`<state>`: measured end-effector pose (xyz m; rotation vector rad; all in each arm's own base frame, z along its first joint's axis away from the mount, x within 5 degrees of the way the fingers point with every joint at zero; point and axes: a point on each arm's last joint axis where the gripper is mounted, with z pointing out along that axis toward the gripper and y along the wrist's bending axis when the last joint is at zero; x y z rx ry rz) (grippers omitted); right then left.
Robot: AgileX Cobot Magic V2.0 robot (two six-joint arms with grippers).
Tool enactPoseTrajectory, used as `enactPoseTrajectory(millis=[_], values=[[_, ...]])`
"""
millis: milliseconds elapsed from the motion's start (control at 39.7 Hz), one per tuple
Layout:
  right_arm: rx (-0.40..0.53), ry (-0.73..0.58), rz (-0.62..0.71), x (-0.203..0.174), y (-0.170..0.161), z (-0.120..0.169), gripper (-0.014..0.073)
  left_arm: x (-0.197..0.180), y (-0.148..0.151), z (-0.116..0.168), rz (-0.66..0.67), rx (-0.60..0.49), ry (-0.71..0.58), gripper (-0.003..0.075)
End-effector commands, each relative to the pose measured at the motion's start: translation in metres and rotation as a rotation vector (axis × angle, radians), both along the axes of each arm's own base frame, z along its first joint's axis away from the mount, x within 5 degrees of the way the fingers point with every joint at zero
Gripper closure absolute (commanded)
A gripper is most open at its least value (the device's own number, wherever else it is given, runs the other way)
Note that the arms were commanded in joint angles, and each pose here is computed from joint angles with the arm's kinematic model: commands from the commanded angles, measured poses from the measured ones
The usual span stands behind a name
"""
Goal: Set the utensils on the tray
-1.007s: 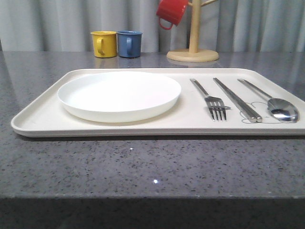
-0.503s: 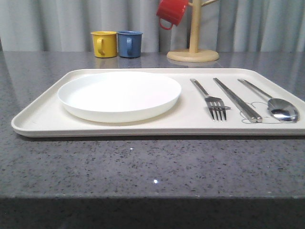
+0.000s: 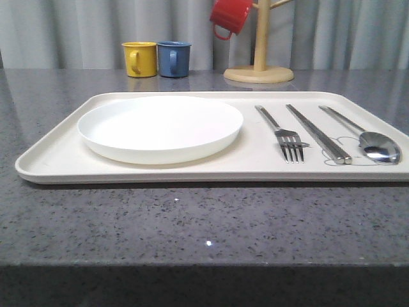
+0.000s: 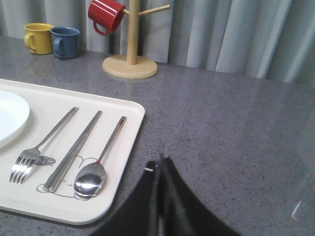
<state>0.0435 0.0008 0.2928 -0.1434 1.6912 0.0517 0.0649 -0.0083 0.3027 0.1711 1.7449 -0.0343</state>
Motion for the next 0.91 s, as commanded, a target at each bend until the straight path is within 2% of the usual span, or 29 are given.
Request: enactPoseTrajectory(millis=[0,755,881], values=[[-0.015,-0.097,0.004,0.0,0.0,0.015,0.0708,0.0,-0.001,0.015,-0.006,-0.025,-0.093,0.0738],[-0.015,-0.097,0.004,0.0,0.0,0.015,0.0708,0.0,-0.001,0.015,-0.006,-0.025,-0.093,0.0738],[-0.015,-0.097,0.004,0.0,0.0,0.015,0.0708,-0.005,0.001,0.004,0.011,-0.028,-0.141,0.0738]])
